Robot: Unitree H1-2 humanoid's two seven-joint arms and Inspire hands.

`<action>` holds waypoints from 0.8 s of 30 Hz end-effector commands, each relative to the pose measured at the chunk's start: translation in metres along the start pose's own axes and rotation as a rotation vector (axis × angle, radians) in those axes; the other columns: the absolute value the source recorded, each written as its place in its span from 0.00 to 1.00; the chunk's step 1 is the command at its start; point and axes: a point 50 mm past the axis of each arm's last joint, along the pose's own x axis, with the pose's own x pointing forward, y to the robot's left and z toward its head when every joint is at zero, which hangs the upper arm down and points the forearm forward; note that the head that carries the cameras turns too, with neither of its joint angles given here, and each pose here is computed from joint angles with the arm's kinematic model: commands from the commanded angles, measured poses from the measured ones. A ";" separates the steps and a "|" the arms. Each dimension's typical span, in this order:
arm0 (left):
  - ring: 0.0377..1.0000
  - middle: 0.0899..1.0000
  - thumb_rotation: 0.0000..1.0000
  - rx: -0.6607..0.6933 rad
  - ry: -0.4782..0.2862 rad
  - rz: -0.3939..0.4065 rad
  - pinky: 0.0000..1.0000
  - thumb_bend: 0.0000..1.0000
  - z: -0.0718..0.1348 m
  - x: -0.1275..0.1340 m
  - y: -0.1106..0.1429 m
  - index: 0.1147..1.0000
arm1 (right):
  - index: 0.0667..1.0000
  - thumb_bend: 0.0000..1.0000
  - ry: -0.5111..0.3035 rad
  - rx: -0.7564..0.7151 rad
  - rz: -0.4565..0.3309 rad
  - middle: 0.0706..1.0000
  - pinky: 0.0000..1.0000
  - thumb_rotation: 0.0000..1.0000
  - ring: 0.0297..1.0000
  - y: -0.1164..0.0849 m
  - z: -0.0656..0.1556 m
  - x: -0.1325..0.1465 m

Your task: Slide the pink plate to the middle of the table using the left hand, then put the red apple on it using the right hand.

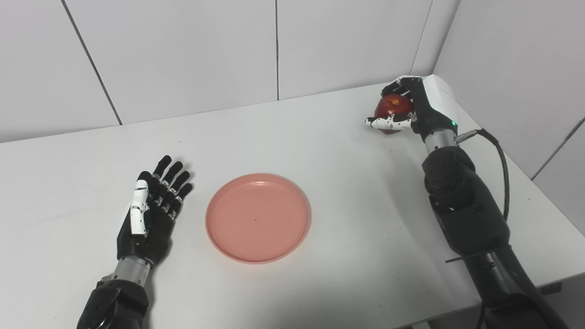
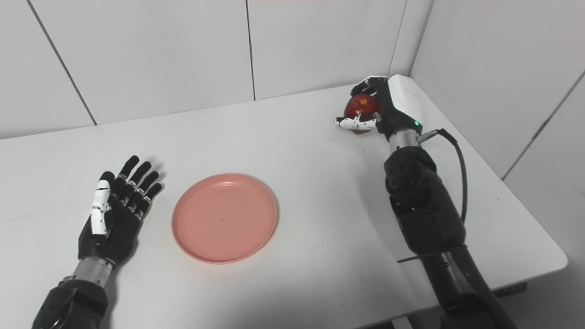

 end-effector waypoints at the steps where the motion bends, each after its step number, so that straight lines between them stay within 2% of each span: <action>1: 0.93 0.93 1.00 -0.006 0.066 0.026 0.94 0.40 -0.012 -0.005 0.002 0.91 | 0.45 0.51 -0.082 -0.008 -0.066 0.47 0.40 0.13 0.45 -0.021 0.024 0.007; 8: 0.93 0.94 1.00 -0.017 0.062 0.027 0.95 0.40 -0.014 -0.004 -0.002 0.91 | 0.45 0.51 -0.175 0.024 -0.043 0.47 0.41 0.12 0.46 -0.020 0.051 -0.002; 18: 0.93 0.94 1.00 -0.023 0.054 0.033 0.95 0.40 -0.018 -0.003 -0.013 0.91 | 0.45 0.51 -0.288 0.074 0.032 0.47 0.39 0.12 0.44 0.006 0.097 -0.022; 23: 0.93 0.93 1.00 -0.031 0.049 0.038 0.94 0.39 -0.019 -0.002 -0.020 0.91 | 0.45 0.51 -0.341 0.107 0.077 0.45 0.33 0.12 0.40 0.019 0.117 -0.030; 24: 0.93 0.93 1.00 -0.033 0.048 0.039 0.95 0.39 -0.020 -0.002 -0.022 0.91 | 0.45 0.51 -0.354 0.112 0.083 0.43 0.29 0.12 0.36 0.021 0.119 -0.032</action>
